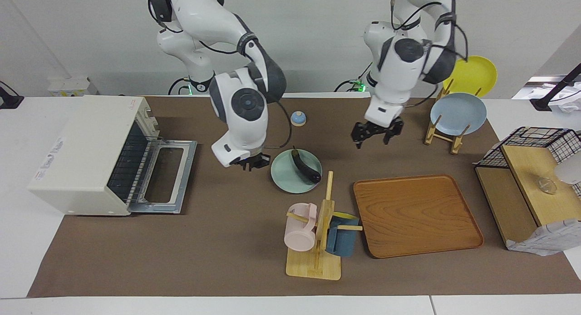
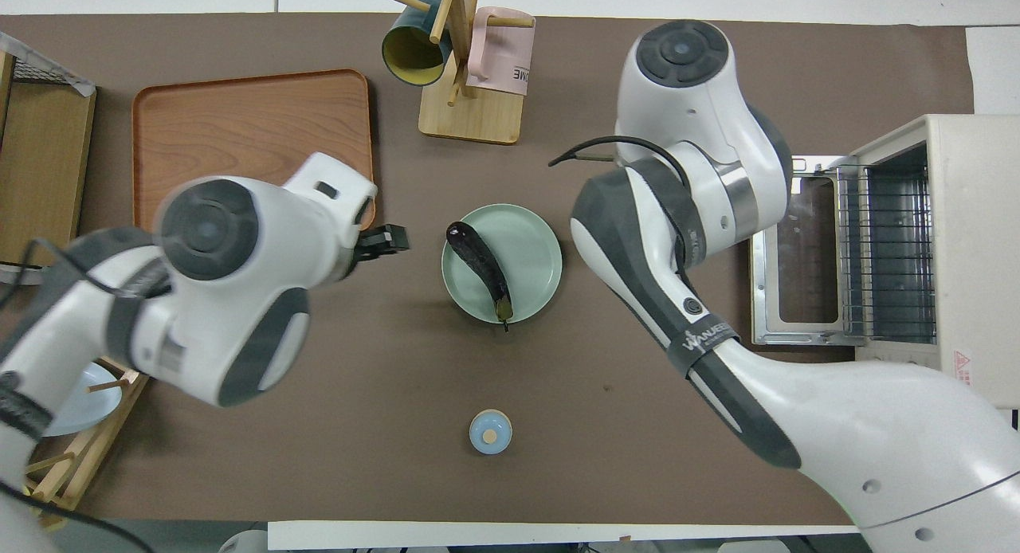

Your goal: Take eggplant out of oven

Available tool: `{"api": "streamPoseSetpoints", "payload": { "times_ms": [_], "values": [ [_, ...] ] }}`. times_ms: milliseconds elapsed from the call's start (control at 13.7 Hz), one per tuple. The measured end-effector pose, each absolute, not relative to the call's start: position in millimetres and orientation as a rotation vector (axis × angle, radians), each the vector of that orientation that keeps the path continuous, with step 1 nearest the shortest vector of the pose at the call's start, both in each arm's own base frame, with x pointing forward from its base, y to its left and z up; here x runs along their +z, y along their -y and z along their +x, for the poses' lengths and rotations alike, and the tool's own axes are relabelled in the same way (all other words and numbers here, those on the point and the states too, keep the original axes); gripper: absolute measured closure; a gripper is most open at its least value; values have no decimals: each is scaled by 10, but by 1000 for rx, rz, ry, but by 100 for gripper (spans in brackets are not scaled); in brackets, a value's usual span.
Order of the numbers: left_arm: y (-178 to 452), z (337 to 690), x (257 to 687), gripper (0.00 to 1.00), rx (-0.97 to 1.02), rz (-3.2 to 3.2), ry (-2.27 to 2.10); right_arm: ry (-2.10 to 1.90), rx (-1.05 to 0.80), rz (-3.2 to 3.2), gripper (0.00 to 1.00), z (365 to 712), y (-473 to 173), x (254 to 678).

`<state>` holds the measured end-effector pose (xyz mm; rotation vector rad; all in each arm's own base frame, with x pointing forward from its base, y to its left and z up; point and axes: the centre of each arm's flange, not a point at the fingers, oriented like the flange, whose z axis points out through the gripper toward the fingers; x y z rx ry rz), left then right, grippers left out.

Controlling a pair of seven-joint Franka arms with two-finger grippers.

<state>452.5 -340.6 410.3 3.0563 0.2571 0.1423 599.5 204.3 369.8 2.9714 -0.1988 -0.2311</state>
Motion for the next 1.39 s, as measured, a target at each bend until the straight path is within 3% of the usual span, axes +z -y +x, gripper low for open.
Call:
{"api": "streamPoseSetpoints", "payload": {
  "times_ms": [73, 220, 512, 585, 659, 805, 878, 1024, 1244, 1390],
  "values": [
    [3749, 4397, 3884, 0, 159, 3022, -324, 145, -239, 2949, 97, 5920, -1736, 3470],
    [4116, 4282, 3570, 0, 158, 2981, -387, 75, -266, 2928, 99, 5823, -1170, 3217],
    [4293, 4486, 3298, 3, 145, 2975, -429, 45, -225, 2962, 99, 5704, -746, 3066],
    [4310, 4521, 3240, 7, 150, 2972, -432, 41, -229, 2962, 99, 5672, -749, 3043],
    [4323, 4536, 3188, 21, 153, 2970, -432, 36, -231, 2961, 99, 5658, -748, 3038],
    [4337, 4550, 3095, 24, 158, 2967, -431, -16, -228, 2953, 99, 5658, -733, 3051],
    [4338, 4551, 3063, 33, 156, 2969, -432, -53, -221, 2937, 99, 5665, -706, 3065],
    [4342, 4555, 3056, 60, 156, 2969, -432, -109, -219, 2917, 99, 5660, -743, 3085],
    [4366, 4614, 3211, 60, 161, 2965, -436, -190, -258, 2894, 99, 5702, -763, 3293],
    [4218, 4749, 3475, 60, 169, 2970, -428, -236, -269, 2889, 99, 5755, -659, 3666]
  ]
}}
